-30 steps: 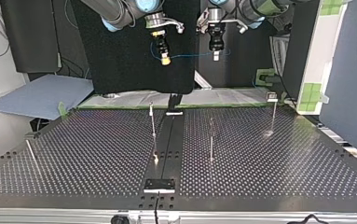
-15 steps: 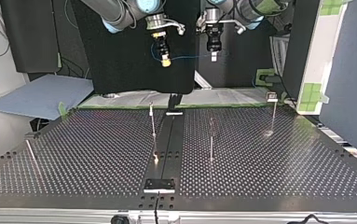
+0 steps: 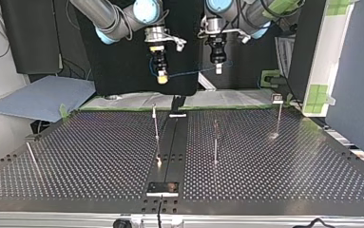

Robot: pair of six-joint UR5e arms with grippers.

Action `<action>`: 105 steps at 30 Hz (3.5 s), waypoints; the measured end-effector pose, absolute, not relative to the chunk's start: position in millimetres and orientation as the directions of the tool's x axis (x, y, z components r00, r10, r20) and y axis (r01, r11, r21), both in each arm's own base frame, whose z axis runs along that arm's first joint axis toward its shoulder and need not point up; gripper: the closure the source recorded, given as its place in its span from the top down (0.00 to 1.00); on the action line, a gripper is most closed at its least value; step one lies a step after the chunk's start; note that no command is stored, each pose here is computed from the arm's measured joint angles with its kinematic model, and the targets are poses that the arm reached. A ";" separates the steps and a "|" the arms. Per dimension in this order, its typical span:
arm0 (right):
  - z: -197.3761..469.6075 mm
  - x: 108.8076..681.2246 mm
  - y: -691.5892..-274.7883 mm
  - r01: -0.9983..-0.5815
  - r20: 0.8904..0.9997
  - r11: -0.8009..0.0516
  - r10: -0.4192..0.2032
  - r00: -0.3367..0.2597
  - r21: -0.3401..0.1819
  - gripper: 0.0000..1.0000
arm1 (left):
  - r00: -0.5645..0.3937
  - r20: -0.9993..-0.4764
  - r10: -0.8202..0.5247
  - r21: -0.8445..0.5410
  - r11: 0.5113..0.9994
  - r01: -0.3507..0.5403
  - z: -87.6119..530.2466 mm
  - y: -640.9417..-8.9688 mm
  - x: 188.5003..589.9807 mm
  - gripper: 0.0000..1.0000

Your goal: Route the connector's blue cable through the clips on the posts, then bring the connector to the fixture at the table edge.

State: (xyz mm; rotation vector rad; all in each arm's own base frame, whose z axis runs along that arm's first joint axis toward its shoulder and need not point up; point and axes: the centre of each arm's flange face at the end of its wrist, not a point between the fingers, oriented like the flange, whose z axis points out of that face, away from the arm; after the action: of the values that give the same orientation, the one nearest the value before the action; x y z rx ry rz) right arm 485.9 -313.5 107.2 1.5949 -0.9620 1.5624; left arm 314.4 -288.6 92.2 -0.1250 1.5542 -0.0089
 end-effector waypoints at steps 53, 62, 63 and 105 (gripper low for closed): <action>277.6 485.0 -418.1 -0.811 0.994 -0.580 0.018 -0.112 -0.081 0.00 | 0.108 -0.992 -0.072 -0.093 0.974 -0.205 260.8 -217.3 414.1 0.00; 257.5 486.4 -430.1 -0.802 0.995 -0.591 -0.007 -0.098 -0.083 0.00 | 0.078 -0.994 -0.078 -0.090 0.981 -0.173 255.8 -222.9 445.2 0.00; 256.5 486.7 -431.1 -0.802 0.995 -0.591 -0.008 -0.098 -0.083 0.00 | 0.080 -0.994 -0.080 -0.093 0.981 -0.170 257.5 -223.0 448.4 0.00; 268.8 471.6 -469.9 -0.823 0.993 -0.561 0.021 -0.119 -0.087 0.00 | 0.092 -0.989 -0.117 -0.127 0.985 -0.114 265.7 -213.5 494.9 0.00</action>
State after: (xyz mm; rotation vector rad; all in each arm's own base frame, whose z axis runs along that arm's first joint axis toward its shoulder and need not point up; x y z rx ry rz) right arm 471.6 -469.9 268.8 1.5330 -0.9059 1.7470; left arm 494.9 -213.5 265.7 -0.1886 1.4812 -0.0017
